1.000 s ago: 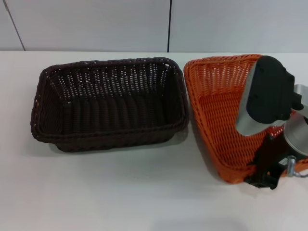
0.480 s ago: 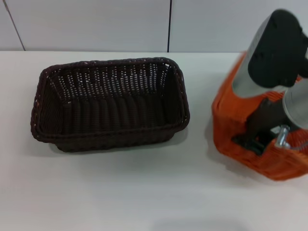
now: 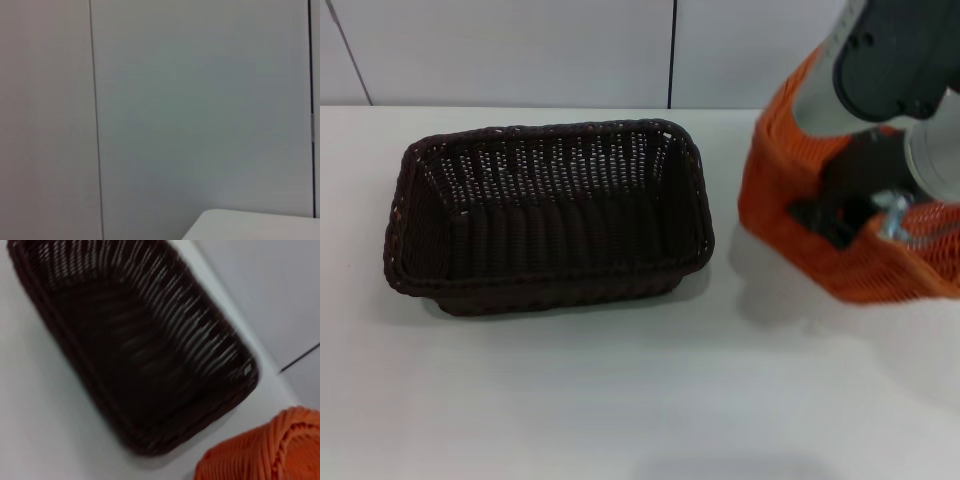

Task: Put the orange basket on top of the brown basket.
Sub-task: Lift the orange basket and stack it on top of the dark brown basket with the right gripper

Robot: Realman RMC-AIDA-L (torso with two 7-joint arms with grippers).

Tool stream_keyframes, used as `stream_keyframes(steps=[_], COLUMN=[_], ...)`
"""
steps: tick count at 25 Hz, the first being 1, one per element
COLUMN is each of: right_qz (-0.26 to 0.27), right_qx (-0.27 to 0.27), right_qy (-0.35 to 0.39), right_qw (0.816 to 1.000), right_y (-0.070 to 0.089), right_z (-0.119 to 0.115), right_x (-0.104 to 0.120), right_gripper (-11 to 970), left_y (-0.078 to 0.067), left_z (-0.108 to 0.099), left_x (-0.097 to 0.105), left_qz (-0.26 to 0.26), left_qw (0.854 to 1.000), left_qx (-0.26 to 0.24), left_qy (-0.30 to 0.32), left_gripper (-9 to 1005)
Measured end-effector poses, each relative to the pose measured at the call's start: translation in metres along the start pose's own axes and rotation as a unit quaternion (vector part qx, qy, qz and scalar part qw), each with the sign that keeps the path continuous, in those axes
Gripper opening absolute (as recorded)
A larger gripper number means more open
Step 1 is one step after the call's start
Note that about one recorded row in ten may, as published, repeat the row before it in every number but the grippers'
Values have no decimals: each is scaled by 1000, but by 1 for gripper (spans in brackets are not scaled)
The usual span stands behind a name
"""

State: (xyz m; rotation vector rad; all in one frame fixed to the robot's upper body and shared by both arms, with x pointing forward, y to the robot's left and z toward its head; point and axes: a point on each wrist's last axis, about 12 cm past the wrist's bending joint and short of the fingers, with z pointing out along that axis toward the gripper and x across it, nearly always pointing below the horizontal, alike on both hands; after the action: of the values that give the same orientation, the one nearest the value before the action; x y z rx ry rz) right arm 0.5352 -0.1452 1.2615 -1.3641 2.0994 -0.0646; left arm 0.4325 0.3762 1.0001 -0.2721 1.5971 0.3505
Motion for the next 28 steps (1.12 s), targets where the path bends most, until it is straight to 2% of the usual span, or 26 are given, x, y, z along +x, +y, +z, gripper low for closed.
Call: stream_keyframes(steps=[2, 3, 5, 6, 7, 8, 9, 10, 12, 13, 14, 17, 18, 19, 22, 23, 24, 28], right_qz=[-41, -110, -178, -178, -217, -291, -291, -323, -384, -438, -438, -507, -543, -543, -601, -627, -627, -668], right_qx=[28, 52, 73, 73, 82, 94, 94, 99, 107, 111, 111, 118, 121, 121, 122, 127, 127, 131], right_qy=[-17, -36, -55, -55, -66, -82, -82, -89, -95, -95, -95, -90, -86, -86, -102, -112, -112, -112], right_qw=[999, 992, 980, 980, 971, 949, 949, 937, 912, 887, 887, 849, 826, 826, 783, 761, 761, 724], right_y=[1, 5, 11, 11, 15, 23, 23, 25, 30, 33, 33, 37, 38, 38, 44, 46, 46, 45], right_z=[-4, -5, -5, -5, -4, -2, -2, -1, 5, 11, 11, 18, 21, 21, 28, 31, 31, 40], right_x=[-9, -19, -28, -28, -33, -40, -40, -42, -44, -42, -42, -37, -32, -32, -24, -21, -21, -16], right_gripper=[147, 147, 147, 146, 146, 146, 146, 146, 146, 146, 146, 147, 147, 147, 146, 146, 146, 147], left_y=[1, 1, 1, 1, 1, 0, 0, 0, -1, -2, -2, -2, -2, -3, -3, -3, -3, -1], left_z=[2, 2, 3, 3, 4, 4, 4, 3, 3, 3, 3, 3, 3, 3, 2, 1, 1, -1], left_x=[-1, -1, -1, -1, -1, 0, 0, 0, 0, 1, 1, 2, 2, 3, 3, 4, 4, 6], left_qz=[0, -1, 0, 0, 0, -1, -1, -2, -6, -12, -12, -34, -44, -49, -59, -61, -61, -73], left_qw=[1000, 1000, 1000, 1000, 1000, 1000, 1000, 1000, 1000, 1000, 1000, 999, 999, 999, 998, 998, 998, 997], left_qx=[-3, -4, -4, -4, -4, -5, -5, -5, -5, -5, -5, -5, -4, -4, -3, -4, -4, -6], left_qy=[-2, -3, -2, -2, -1, 0, 0, 1, 2, 2, 2, 6, 7, 7, 8, 10, 10, 13], left_gripper=[773, 773, 773, 773, 773, 773, 773, 773, 773, 773, 773, 773, 773, 773, 773, 773, 773, 772])
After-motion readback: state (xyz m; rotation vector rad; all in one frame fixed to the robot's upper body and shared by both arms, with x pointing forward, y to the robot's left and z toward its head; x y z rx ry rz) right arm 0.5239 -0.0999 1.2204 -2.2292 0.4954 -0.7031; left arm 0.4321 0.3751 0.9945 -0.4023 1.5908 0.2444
